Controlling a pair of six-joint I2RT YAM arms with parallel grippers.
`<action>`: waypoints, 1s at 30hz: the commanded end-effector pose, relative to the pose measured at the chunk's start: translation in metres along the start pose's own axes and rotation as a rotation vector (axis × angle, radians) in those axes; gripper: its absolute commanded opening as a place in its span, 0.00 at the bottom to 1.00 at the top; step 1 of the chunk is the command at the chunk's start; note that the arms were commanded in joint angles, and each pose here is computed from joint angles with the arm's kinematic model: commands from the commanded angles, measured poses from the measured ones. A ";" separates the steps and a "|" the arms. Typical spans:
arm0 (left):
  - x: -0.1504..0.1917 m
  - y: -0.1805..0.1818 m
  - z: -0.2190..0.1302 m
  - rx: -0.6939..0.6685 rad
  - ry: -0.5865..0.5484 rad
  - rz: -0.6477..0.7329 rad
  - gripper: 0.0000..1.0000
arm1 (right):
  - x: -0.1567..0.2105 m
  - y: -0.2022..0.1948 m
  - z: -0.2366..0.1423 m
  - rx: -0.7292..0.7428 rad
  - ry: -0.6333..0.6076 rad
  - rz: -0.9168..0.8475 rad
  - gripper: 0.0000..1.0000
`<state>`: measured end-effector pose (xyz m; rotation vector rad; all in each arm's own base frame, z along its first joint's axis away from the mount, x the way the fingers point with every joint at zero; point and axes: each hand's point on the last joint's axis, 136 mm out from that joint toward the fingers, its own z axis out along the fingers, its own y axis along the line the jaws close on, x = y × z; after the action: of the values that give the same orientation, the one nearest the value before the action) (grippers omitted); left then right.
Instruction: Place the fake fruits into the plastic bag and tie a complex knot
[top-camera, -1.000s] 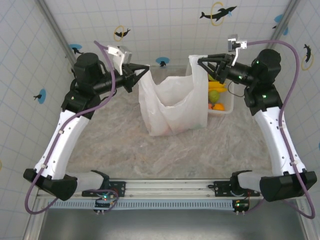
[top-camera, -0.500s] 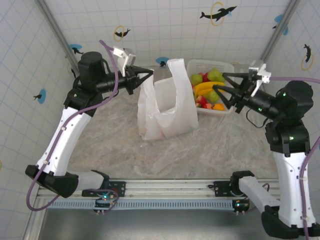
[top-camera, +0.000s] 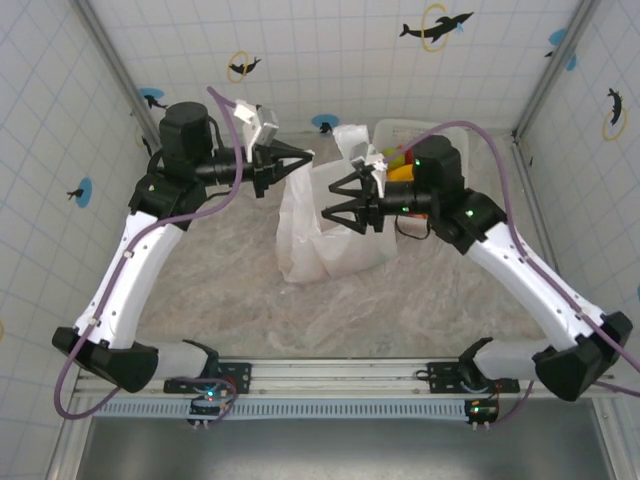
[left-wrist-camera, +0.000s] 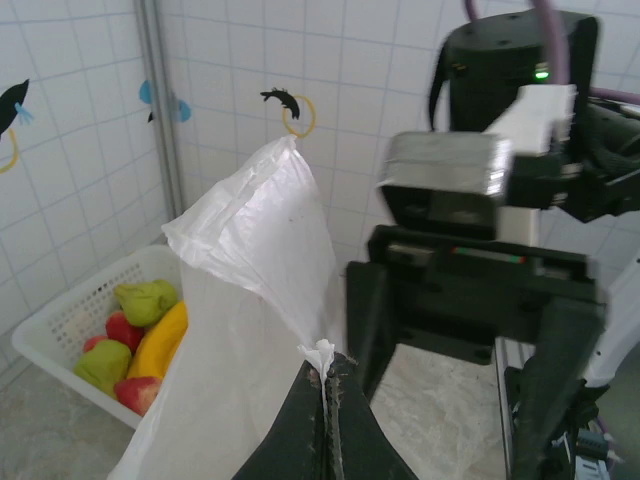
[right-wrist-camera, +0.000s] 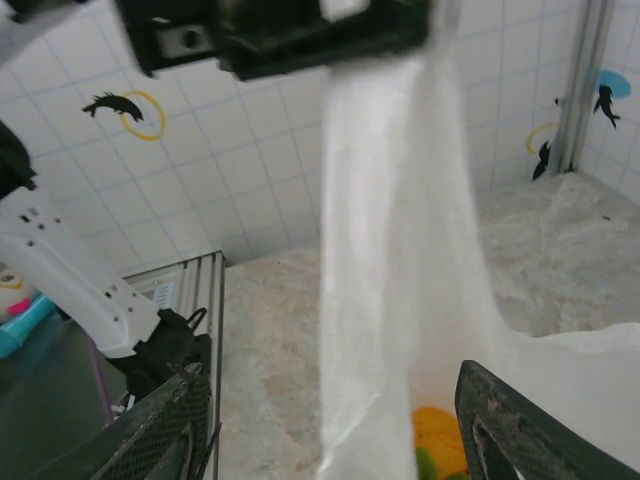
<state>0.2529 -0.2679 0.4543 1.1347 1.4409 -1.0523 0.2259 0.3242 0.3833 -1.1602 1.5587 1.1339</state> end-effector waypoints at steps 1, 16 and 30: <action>-0.014 -0.020 -0.010 0.072 -0.036 0.127 0.00 | -0.050 -0.003 -0.007 0.016 -0.121 -0.144 0.68; -0.013 -0.021 -0.002 0.162 -0.047 0.130 0.00 | -0.063 -0.002 0.033 -0.145 -0.207 -0.133 0.74; -0.030 0.011 -0.031 -0.014 -0.175 0.095 0.48 | -0.063 -0.014 0.033 -0.038 -0.194 -0.061 0.00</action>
<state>0.2615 -0.2550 0.4609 1.1416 1.3234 -1.0831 0.2527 0.3753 0.4102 -1.1328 1.3789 1.2582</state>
